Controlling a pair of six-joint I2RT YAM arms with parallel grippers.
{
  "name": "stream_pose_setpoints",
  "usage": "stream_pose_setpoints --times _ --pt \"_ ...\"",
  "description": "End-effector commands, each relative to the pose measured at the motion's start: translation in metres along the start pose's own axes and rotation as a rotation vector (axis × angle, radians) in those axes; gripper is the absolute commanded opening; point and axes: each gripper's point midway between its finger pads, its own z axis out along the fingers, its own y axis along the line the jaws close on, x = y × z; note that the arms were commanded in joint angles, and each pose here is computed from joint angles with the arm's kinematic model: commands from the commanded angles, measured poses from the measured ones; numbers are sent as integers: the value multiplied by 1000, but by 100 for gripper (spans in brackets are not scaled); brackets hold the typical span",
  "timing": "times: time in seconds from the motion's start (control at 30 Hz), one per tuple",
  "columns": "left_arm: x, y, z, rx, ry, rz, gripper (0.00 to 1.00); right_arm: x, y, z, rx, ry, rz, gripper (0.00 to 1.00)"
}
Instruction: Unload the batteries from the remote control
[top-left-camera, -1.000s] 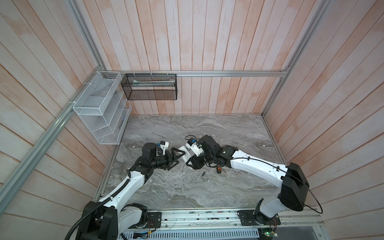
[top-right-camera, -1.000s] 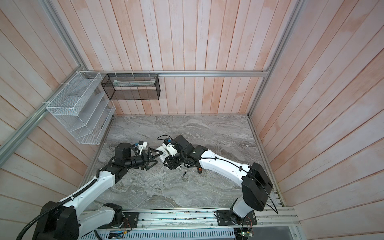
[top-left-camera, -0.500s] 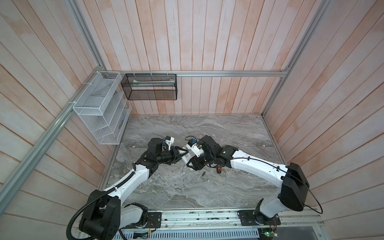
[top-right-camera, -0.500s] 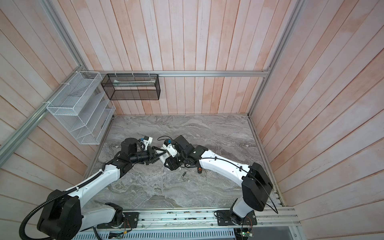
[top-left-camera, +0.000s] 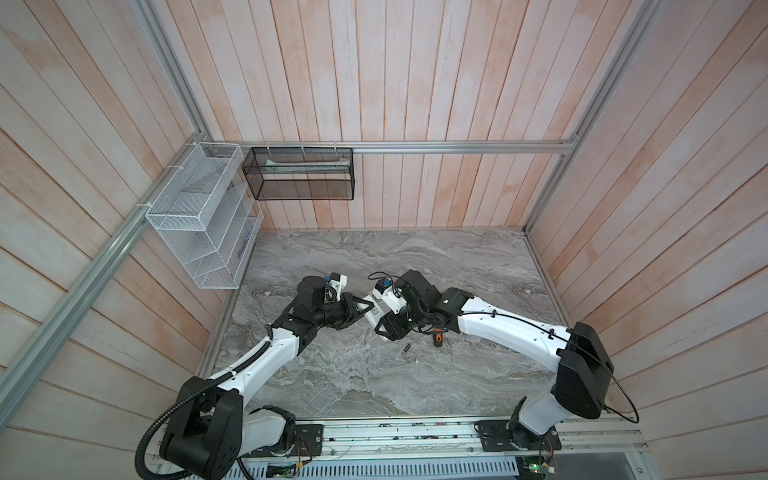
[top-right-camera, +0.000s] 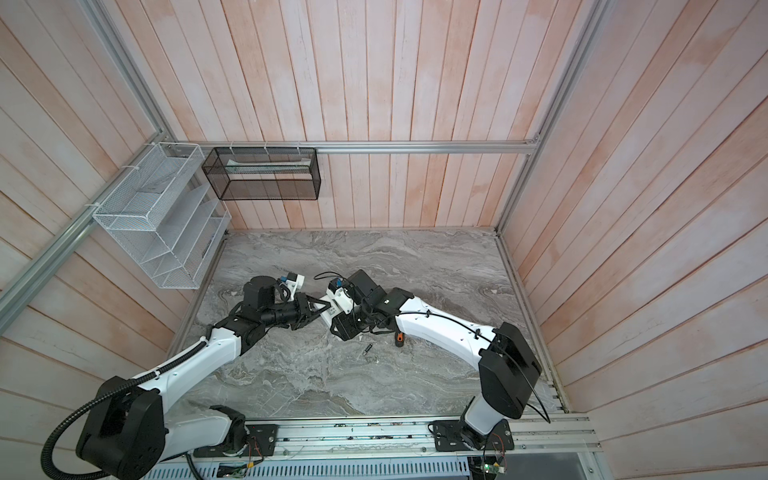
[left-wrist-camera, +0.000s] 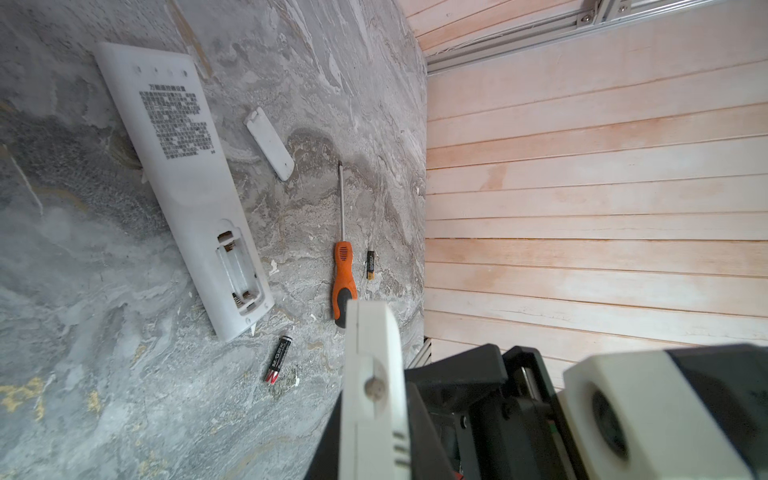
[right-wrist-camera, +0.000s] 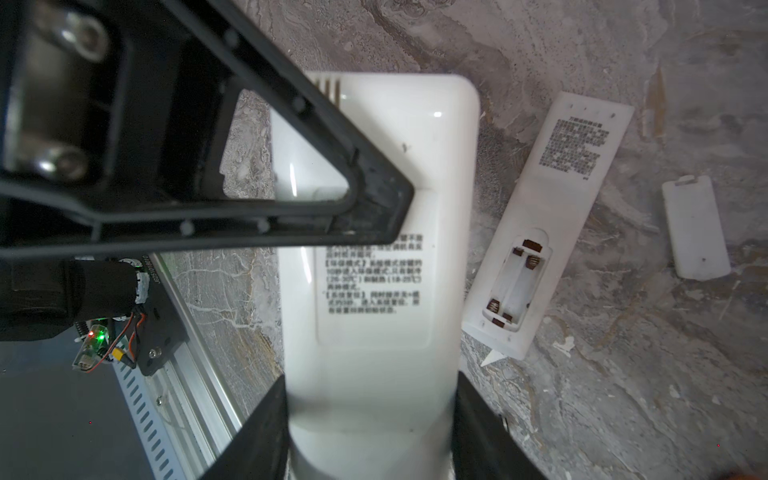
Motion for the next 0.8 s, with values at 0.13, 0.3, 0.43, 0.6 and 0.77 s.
stream_pose_setpoints --times 0.13,0.3,0.43,0.6,0.77 --pt "-15 -3 3 -23 -47 -4 0 -21 -34 -39 -39 -134 170 83" --pt "-31 -1 2 -36 -134 -41 1 -22 -76 -76 -224 -319 540 86" --pt "-47 -4 -3 -32 -232 -72 1 -15 -85 -78 -361 -310 703 85" --pt "-70 -11 -21 16 -412 -99 1 -24 -68 -71 -489 -217 761 84" --pt "-76 -11 -32 63 -506 -130 1 -34 -46 -63 -539 -150 750 80"
